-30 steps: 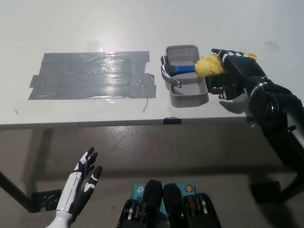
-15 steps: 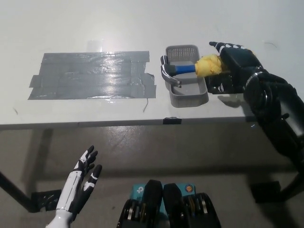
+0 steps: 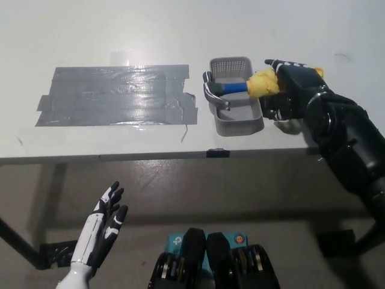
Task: The robot picks the hammer placed on top of the gray container with right hand and places it on the grey area of the desk
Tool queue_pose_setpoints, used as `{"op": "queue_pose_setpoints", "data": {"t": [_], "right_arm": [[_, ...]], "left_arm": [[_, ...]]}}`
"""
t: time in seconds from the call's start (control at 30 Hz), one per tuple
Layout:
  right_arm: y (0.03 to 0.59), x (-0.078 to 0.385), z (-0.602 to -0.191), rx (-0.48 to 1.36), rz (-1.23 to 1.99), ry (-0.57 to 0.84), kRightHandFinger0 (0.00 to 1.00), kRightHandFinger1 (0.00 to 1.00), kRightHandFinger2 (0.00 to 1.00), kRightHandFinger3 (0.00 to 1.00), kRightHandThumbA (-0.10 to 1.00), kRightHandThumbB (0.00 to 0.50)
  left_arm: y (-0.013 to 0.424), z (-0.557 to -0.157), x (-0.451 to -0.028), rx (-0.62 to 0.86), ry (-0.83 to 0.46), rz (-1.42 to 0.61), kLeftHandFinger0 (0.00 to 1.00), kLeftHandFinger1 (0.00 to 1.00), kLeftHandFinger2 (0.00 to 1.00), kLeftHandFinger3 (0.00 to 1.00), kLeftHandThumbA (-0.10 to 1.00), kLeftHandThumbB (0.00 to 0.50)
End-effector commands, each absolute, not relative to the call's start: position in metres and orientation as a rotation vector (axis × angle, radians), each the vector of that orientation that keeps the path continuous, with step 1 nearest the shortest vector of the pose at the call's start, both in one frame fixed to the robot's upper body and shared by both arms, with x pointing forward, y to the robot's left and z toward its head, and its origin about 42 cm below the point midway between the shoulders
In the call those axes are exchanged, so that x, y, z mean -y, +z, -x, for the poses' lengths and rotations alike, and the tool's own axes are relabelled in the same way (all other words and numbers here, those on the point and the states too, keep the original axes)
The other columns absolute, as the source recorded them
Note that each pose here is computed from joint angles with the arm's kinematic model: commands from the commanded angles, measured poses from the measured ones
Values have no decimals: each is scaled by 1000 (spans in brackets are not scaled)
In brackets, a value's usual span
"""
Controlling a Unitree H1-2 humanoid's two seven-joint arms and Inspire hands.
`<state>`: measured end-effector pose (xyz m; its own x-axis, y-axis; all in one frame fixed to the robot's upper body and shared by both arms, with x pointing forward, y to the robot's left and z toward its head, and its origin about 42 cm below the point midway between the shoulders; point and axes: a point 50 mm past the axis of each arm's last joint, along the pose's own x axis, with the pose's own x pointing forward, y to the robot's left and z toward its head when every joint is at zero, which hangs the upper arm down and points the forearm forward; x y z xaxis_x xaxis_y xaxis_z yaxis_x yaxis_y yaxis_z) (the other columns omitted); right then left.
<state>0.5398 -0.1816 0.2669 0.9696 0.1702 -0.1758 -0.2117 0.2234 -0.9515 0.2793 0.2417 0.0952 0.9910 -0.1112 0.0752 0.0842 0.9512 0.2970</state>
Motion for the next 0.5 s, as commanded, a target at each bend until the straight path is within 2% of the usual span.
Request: {"op": "queue_pose_setpoints", "data": {"t": [0.0, 0.47], "right_arm": [[303, 172, -551, 63, 1331, 220, 1000, 1000, 1000, 1000, 1000, 410], [315, 163, -552, 100, 1340, 211, 1000, 1000, 1000, 1000, 1000, 400]], "left_arm": [[107, -284, -244, 137, -105, -320, 1000, 1000, 1000, 1000, 905, 88], [110, -285, -243, 139, -115, -317, 1000, 1000, 1000, 1000, 910, 101]]}}
